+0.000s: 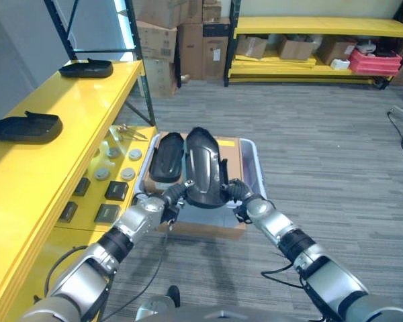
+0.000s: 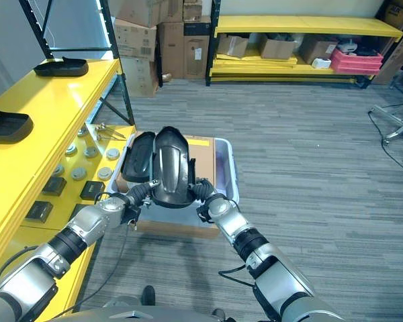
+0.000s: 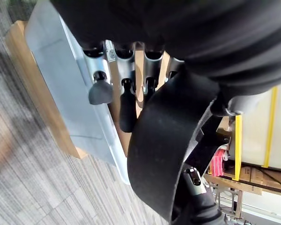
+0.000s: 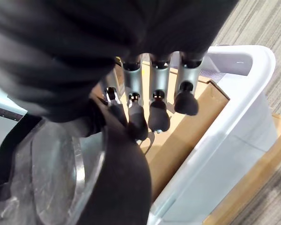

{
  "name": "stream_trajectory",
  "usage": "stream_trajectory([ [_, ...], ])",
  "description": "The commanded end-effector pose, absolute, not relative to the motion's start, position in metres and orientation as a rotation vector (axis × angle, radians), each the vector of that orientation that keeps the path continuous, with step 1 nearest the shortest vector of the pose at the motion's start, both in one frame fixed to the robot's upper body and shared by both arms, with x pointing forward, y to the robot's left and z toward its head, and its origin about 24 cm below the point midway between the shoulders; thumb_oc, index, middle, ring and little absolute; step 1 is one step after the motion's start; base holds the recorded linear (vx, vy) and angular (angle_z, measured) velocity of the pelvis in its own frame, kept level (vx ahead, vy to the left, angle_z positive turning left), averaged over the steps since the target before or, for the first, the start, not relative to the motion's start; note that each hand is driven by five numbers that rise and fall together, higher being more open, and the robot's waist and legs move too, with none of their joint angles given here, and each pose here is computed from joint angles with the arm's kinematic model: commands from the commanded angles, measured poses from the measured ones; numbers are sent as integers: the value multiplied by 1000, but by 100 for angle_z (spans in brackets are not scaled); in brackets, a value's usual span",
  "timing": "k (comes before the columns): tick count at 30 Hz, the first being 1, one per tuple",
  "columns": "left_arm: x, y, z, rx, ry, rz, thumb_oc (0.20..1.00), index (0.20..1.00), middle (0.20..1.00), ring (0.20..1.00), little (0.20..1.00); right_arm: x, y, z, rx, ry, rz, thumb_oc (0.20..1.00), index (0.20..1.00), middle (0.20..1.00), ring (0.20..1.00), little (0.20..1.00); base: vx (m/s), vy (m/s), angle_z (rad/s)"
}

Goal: Move parts from the plastic box to the shelf.

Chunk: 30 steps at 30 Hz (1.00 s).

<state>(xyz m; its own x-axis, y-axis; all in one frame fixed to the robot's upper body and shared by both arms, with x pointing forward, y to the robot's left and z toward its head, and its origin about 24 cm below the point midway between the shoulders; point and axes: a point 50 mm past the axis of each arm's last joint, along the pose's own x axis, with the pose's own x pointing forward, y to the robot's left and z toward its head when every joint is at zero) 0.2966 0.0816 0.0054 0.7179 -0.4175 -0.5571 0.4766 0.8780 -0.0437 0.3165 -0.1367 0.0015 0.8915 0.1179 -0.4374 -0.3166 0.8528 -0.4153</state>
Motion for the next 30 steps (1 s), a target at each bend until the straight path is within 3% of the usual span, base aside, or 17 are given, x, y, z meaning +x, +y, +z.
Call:
stream_trajectory([
  [1, 309, 18, 56, 52, 363, -723, 200, 200, 200, 200, 200, 343, -81, 54, -464, 172, 368, 200, 200, 200, 200, 200, 0, 0, 0],
  [6, 314, 20, 64, 36, 277, -647, 200, 200, 200, 200, 200, 344, -84, 51, -394, 192, 321, 200, 200, 200, 200, 200, 0, 0, 0],
  [7, 315, 21, 66, 16, 264, -624, 200, 200, 200, 200, 200, 345, -84, 51, -364, 197, 312, 460, 460, 460, 460, 460, 0, 0, 0],
  [8, 316, 21, 67, 4, 258, -615, 200, 200, 200, 200, 200, 345, -84, 51, -351, 200, 307, 589, 589, 589, 589, 589, 0, 0, 0],
  [9, 318, 23, 71, -33, 237, -593, 200, 200, 200, 200, 200, 346, -84, 51, -323, 204, 287, 1000, 1000, 1000, 1000, 1000, 0, 0, 0],
  [20, 332, 75, 95, -119, 63, -432, 200, 200, 200, 200, 200, 355, -109, 63, -100, 208, 114, 1000, 1000, 1000, 1000, 1000, -5, 0, 6],
  [30, 334, 112, 97, -78, -34, -225, 200, 200, 200, 200, 200, 330, -121, 31, -71, 308, 88, 1000, 1000, 1000, 1000, 1000, -12, -16, -1],
])
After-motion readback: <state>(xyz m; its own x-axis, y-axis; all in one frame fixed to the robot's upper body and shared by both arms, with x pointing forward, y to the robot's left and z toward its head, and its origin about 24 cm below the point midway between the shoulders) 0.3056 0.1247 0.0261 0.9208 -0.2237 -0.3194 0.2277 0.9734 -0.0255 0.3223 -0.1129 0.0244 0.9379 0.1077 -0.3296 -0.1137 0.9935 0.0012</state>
